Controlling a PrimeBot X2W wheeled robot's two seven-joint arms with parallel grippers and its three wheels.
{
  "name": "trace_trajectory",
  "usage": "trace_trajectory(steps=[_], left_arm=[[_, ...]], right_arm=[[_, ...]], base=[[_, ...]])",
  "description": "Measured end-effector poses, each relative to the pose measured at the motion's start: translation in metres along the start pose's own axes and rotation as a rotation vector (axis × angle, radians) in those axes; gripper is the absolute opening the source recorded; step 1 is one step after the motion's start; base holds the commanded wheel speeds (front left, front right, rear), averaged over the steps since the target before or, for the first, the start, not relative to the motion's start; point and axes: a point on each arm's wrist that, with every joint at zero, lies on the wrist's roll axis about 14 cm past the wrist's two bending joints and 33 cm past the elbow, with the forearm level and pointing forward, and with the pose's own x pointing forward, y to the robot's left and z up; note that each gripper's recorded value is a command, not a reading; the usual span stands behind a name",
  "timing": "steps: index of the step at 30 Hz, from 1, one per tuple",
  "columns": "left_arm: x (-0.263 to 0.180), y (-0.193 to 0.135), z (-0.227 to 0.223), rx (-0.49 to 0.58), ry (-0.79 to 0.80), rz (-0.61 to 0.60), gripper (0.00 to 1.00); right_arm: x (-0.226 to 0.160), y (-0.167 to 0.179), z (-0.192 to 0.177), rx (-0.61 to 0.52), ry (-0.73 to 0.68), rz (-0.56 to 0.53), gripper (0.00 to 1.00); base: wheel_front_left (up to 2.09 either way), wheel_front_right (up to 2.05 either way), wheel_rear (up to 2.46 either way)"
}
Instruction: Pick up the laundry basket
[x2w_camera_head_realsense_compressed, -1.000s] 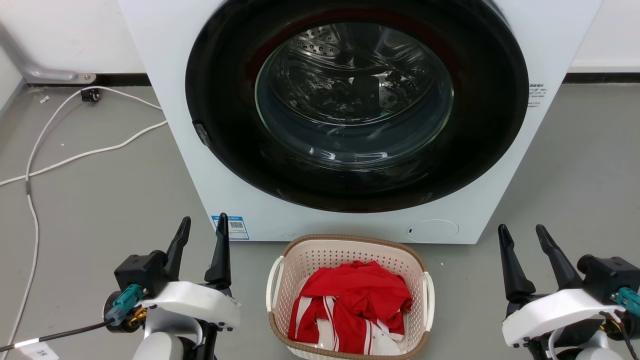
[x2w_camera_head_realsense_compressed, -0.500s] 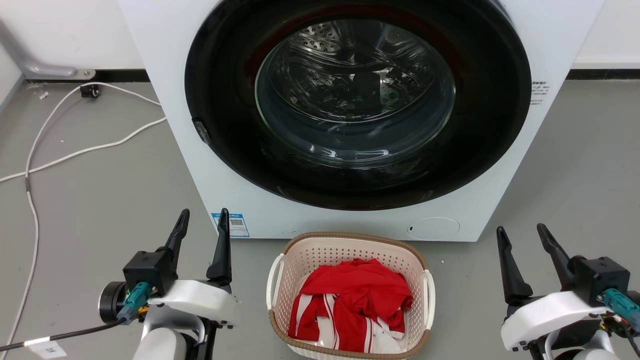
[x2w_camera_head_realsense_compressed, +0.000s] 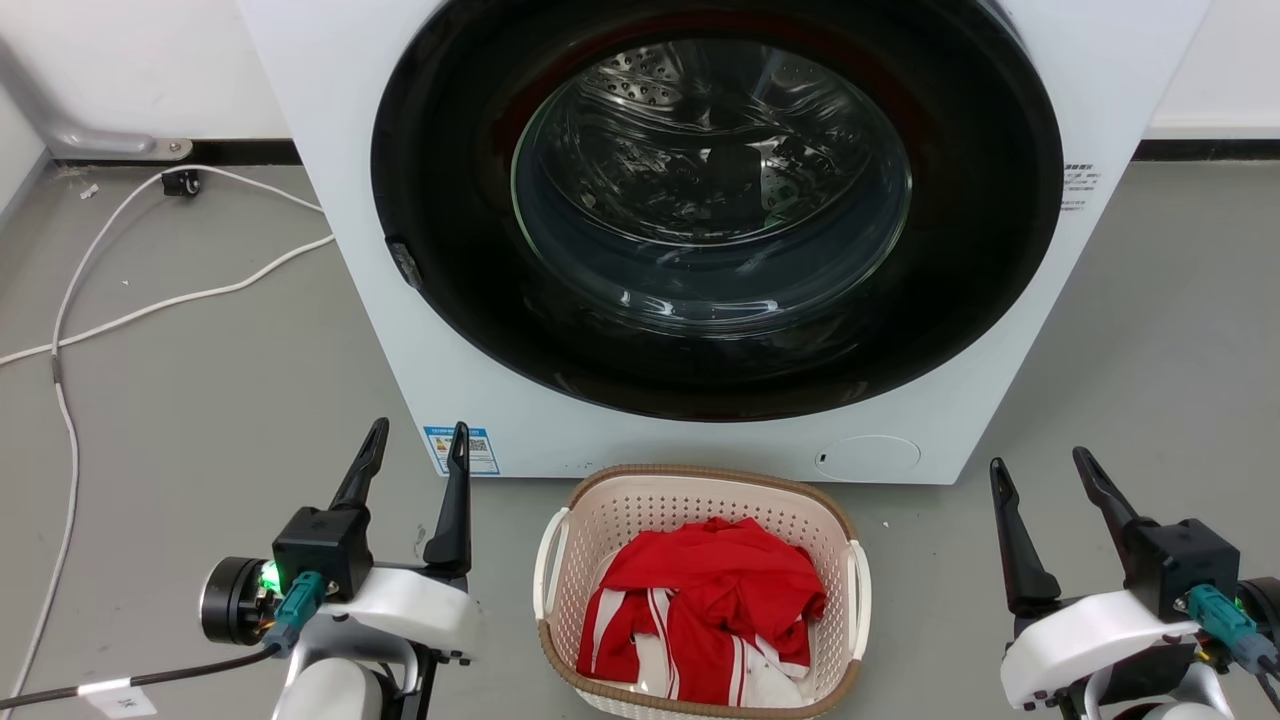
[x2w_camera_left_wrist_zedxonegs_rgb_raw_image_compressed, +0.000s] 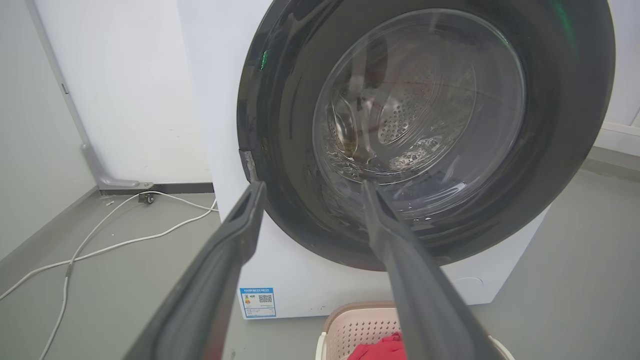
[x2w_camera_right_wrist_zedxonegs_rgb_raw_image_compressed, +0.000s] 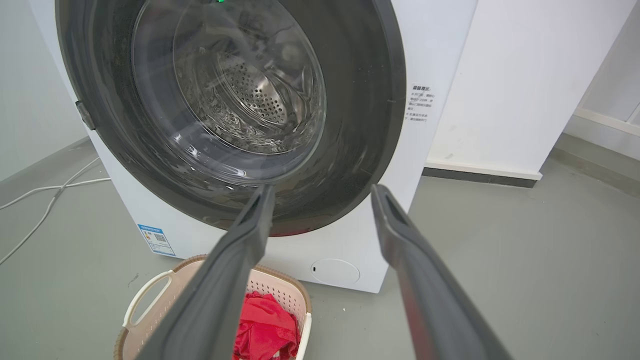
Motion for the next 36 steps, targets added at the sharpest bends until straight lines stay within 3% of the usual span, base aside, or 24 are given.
trace_trajectory(steps=[12,36], left_arm=[[-0.0013,0.0000,-0.0011,0.066,-0.005,-0.007,1.00],[-0.0017,0.0054,-0.0091,0.050,0.017,0.010,1.00]], right_arm=[[-0.0024,-0.0006,-0.0020,-0.054,-0.005,0.000,1.00],[0.0006,-0.0033,-0.0099,-0.020,0.009,-0.008,1.00]], base=[[0.00,0.00,0.00],[0.00,0.00,0.00]])
